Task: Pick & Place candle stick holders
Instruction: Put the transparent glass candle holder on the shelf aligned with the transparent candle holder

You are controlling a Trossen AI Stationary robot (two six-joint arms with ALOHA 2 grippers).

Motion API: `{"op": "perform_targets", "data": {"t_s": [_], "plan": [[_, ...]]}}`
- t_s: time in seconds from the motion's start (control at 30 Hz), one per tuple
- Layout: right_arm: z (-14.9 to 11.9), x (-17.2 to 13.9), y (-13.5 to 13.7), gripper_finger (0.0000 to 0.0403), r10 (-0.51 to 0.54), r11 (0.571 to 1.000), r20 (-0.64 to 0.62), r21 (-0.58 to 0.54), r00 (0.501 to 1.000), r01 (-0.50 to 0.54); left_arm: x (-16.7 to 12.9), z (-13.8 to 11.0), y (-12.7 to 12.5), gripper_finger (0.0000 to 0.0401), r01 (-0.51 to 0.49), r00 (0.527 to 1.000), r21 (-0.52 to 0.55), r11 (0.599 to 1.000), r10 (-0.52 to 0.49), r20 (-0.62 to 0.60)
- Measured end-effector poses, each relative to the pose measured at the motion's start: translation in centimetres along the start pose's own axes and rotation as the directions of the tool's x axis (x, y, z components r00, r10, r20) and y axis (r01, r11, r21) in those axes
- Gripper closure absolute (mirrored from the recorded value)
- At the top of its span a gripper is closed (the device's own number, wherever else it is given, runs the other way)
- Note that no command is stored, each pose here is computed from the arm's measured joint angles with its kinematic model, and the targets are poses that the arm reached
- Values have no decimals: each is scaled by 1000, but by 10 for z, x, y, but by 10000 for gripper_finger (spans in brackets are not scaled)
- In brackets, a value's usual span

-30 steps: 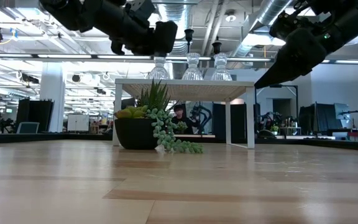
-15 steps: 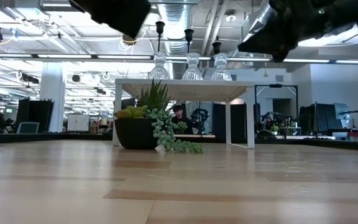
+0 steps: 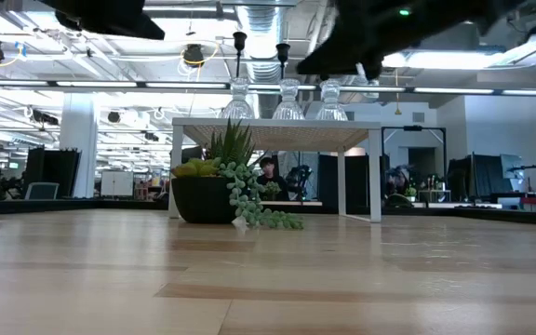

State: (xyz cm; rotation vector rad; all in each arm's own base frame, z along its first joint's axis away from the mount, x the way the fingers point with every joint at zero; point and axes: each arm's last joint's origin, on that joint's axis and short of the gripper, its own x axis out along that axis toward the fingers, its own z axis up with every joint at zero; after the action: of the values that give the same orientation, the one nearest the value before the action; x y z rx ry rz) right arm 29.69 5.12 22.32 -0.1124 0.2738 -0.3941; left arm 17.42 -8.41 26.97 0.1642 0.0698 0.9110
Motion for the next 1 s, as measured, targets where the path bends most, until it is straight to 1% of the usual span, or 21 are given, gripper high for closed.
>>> {"op": "perform_targets", "data": {"t_s": [0.07,0.13,0.3,0.37,0.47,0.53,0.63,0.7,0.8,0.87,1.0], "plan": [[7,10,4,403,-94,996,7,-12,996,94,0,1,6,397,23,1000,-8,1000,-23,10],[12,22,7,403,-168,986,9,-11,986,168,-1,1,12,397,33,999,10,999,-33,16],[23,59,18,403,-225,974,46,9,973,225,-2,-3,23,397,37,999,22,999,-38,19],[24,75,22,403,-282,959,51,-4,958,282,-3,-7,25,397,41,999,28,999,-41,19],[26,94,25,403,-376,925,44,-48,926,378,-3,-8,29,397,40,999,19,999,-40,20],[31,104,26,403,-397,915,49,-55,916,400,-4,-8,30,397,44,999,16,999,-44,21],[36,118,25,403,-416,908,57,-37,908,418,-5,-8,30,397,50,998,17,999,-51,23],[37,124,21,403,-448,892,51,-42,893,450,-6,-8,30,397,56,998,30,998,-56,24],[40,129,14,403,-514,856,49,-37,857,515,-6,-8,30,397,58,998,32,998,-59,24],[37,130,10,403,-546,836,35,-50,837,547,-6,-8,30,397,58,998,32,998,-59,24],[38,131,7,403,-567,822,34,-43,823,568,-6,-8,30,397,58,998,32,998,-59,25]]}}
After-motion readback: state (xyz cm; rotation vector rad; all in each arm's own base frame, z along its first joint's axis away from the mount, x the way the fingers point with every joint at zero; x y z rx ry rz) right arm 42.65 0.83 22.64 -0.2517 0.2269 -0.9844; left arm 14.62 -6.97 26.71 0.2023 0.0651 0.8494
